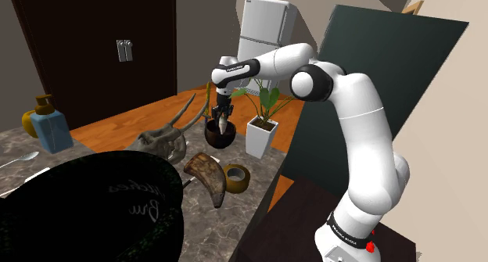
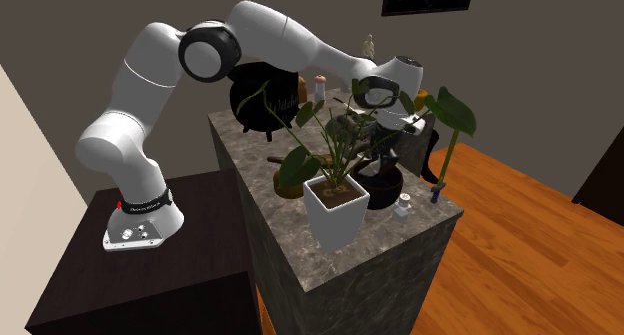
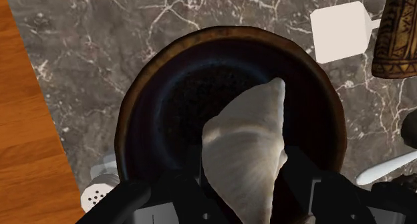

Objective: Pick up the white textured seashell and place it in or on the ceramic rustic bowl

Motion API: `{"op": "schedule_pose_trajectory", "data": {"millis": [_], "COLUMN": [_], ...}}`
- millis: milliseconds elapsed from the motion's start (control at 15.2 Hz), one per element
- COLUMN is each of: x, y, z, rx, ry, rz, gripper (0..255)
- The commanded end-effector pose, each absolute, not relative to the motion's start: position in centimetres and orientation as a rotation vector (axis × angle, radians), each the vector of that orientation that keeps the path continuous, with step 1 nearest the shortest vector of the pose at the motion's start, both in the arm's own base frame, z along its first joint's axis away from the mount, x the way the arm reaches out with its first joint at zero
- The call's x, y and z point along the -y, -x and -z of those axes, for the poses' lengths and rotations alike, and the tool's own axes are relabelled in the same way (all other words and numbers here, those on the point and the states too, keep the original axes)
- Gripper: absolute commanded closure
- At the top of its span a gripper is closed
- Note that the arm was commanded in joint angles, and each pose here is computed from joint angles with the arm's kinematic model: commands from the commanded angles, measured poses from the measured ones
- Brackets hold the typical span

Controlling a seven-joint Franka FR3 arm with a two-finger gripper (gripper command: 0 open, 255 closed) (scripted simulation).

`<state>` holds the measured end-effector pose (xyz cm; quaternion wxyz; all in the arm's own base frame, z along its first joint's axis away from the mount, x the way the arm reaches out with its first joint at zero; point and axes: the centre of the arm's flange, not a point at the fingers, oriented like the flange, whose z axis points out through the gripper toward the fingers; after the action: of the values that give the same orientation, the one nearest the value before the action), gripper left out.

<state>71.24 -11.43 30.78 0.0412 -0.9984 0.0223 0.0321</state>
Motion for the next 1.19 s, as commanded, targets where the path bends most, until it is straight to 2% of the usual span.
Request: {"op": "schedule_pose_trajectory", "data": {"millis": [0, 396, 462, 792, 1122], "x": [11.5, 11.5, 11.5, 11.5, 11.9], "y": [-71.2, -71.2, -71.2, -71.2, -71.5], "z": [-30.3, -30.3, -30.3, -30.3, -35.3], "rx": [-0.068, -0.068, -0.068, -0.068, -0.068], "ry": [3.057, 3.057, 3.057, 3.057, 3.057], "rz": [-0.097, -0.097, -0.097, -0.097, -0.097], "gripper": [255, 255, 0, 0, 0]}}
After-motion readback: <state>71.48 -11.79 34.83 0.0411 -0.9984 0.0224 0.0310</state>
